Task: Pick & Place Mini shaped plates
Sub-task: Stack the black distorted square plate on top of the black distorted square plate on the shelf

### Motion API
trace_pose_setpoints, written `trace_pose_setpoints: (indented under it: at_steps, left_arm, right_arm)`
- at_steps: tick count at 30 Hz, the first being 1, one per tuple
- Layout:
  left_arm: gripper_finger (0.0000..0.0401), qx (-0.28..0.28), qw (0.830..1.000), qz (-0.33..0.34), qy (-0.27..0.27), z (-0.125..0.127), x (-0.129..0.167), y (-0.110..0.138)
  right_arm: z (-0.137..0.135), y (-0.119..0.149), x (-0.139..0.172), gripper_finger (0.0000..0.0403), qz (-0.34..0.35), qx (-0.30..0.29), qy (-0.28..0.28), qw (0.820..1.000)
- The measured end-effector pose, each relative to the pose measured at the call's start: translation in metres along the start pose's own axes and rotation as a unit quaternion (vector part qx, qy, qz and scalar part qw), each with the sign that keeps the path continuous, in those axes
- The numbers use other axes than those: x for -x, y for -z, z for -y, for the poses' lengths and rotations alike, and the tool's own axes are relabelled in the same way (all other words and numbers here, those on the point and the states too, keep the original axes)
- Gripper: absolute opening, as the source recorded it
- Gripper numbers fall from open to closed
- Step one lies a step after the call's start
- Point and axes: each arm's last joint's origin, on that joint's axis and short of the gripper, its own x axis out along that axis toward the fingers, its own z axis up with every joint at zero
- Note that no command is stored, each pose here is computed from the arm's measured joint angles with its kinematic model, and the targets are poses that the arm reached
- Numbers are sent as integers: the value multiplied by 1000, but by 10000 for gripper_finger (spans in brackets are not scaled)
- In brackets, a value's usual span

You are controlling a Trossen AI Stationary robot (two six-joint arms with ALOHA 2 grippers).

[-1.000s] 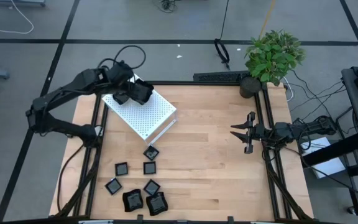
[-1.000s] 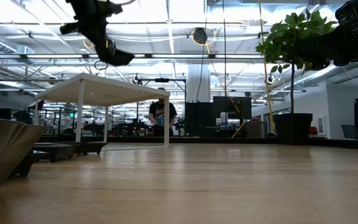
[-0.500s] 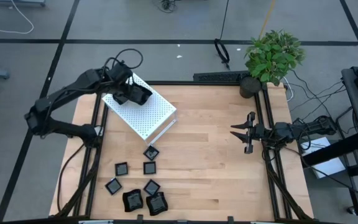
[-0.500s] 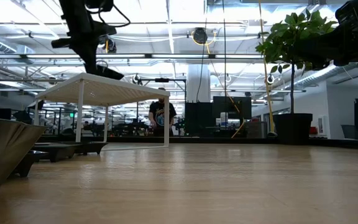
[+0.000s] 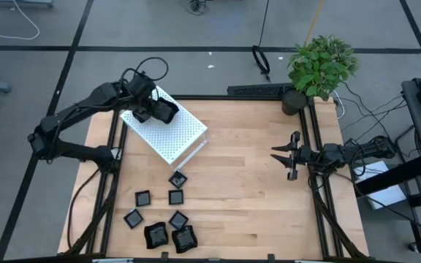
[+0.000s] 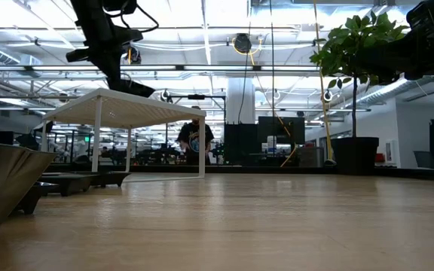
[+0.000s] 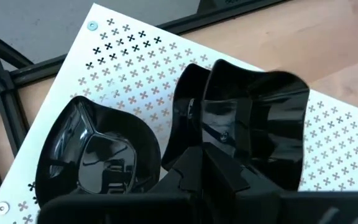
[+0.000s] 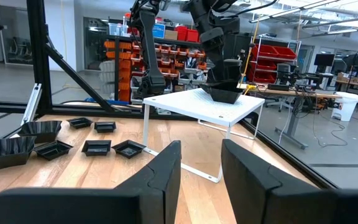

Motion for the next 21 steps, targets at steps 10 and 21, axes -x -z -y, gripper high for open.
trace_pose_setpoints:
  at_steps: [10, 21]
  left_arm:
    - [6, -29, 1000, 1, -1, 2, 0, 1]
    - [101, -33, 999, 1, 0, 2, 0, 1]
  right_arm:
    - [0, 0, 0, 102, 0, 0, 0, 1000]
    - [0, 0, 0, 102, 0, 0, 0, 1000]
